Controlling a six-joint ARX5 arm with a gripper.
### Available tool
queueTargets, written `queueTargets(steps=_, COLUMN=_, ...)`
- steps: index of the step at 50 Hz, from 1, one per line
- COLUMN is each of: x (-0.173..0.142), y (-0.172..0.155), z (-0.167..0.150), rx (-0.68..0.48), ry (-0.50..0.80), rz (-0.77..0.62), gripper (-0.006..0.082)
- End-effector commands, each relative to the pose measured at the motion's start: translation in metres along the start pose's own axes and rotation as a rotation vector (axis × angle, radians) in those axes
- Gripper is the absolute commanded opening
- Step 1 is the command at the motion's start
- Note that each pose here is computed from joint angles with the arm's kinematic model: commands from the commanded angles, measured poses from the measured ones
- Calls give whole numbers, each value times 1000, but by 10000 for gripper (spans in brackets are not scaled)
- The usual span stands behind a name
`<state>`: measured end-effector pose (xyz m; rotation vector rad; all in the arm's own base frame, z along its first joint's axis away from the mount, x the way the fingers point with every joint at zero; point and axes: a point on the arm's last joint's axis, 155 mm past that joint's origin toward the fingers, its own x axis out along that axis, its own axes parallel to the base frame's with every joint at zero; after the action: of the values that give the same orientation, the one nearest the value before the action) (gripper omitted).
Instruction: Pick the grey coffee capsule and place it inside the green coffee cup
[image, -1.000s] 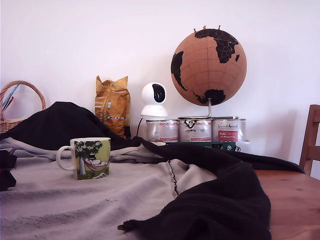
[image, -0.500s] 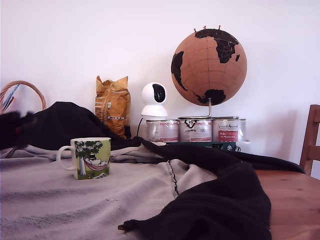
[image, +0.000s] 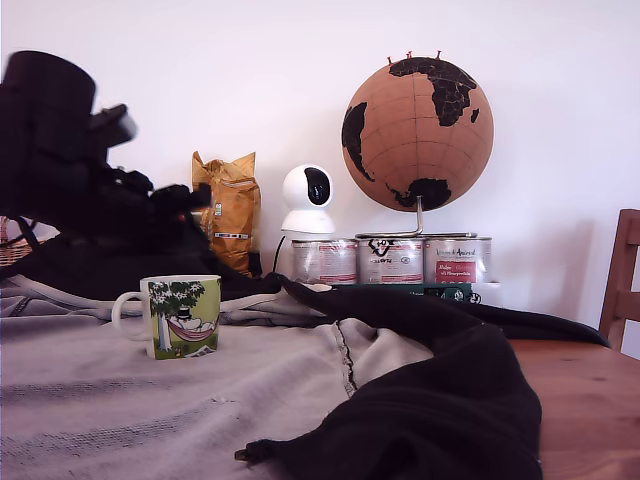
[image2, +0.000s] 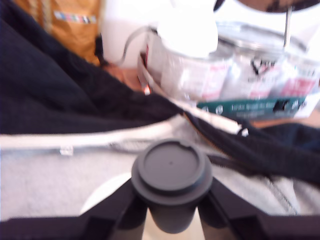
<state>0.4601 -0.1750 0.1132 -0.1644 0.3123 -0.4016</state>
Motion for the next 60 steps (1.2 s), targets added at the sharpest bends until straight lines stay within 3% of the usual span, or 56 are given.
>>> queueTargets(steps=1, x=-2, y=8, z=-1, rx=8, ry=9, rz=30, gripper=332)
queueTargets(steps=5, x=-2, y=9, z=-6, rx=9, ry=30, rz=36, gripper=566)
queueTargets(steps=8, x=-2, y=10, z=-10, rx=6, ry=49, rz=39, gripper=661)
queueTargets(steps=21, x=-6, y=3, z=3, rx=12, ry=25, rz=26, gripper=657)
queueTargets(steps=25, x=-13, y=-1, z=19, rx=24, ry=-3, rz=21, gripper=597)
queueTargets(steps=28, x=-20, y=-5, z=34, rx=49, ry=-31, rz=16, gripper=471)
queueTargets(steps=30, x=-27, y=-7, z=44, rx=54, ry=-44, rz=16, gripper=304)
queueTargets(steps=33, x=-38, y=-10, z=57, rx=88, ry=-55, rz=18, gripper=-16)
queueTargets(steps=36, x=-51, y=-10, z=70, rx=120, ry=-65, rz=35, gripper=9)
queueTargets(steps=42, x=-78, y=-7, z=89, rx=203, ry=-65, rz=86, gripper=-24)
queueTargets(steps=60, x=-153, y=12, z=106, rx=216, ry=-28, rz=160, gripper=-24)
